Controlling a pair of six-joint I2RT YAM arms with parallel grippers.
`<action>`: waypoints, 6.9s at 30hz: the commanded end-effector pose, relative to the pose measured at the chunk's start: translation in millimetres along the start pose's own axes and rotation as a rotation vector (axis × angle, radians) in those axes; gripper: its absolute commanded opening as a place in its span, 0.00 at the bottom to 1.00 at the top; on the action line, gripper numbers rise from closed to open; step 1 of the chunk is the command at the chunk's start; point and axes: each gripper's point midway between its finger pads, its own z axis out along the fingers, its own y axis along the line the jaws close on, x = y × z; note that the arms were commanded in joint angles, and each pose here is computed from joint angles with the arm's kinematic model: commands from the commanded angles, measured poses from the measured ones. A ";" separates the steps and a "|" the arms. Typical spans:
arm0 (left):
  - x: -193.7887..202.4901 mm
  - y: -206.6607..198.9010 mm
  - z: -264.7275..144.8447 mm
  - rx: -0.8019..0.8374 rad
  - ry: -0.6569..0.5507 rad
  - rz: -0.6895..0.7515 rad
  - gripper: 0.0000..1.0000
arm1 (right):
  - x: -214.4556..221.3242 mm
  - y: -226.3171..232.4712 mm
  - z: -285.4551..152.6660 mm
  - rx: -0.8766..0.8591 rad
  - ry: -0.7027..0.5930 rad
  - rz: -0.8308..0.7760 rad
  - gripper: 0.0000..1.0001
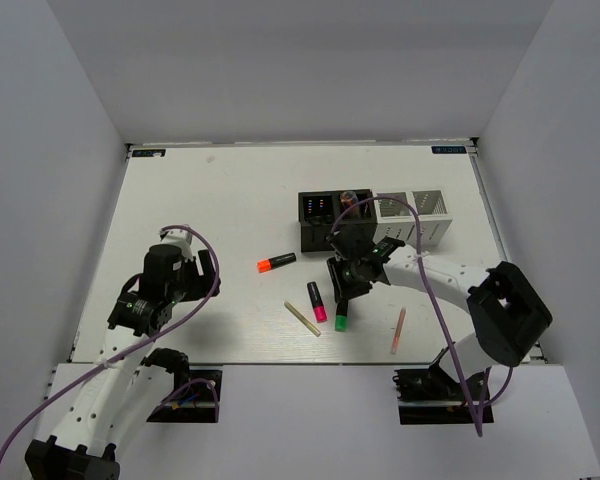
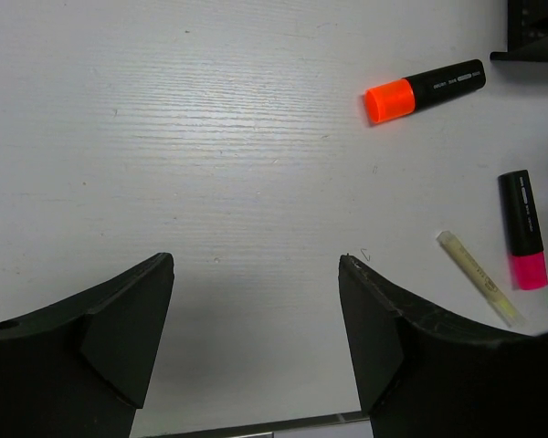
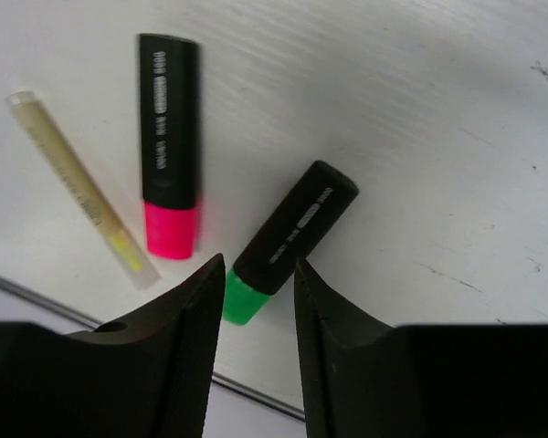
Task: Sort the stationery into containers
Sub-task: Pick up the pen from the center of the board, then place the pen in the storage box, then pick up the pen from the center of the board.
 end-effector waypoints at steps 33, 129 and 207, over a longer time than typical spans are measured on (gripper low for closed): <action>-2.2 1.9 -0.3 0.000 -0.020 0.002 0.83 | 48.8 -47.1 49.9 0.226 0.106 0.143 0.28; 4.3 -8.8 6.6 0.066 0.005 0.017 0.83 | -222.0 -81.4 -203.3 0.436 -0.969 -0.339 0.00; -32.2 -141.2 142.9 0.419 0.137 0.674 0.65 | -78.3 -46.3 -164.8 -0.483 -0.699 -0.425 0.55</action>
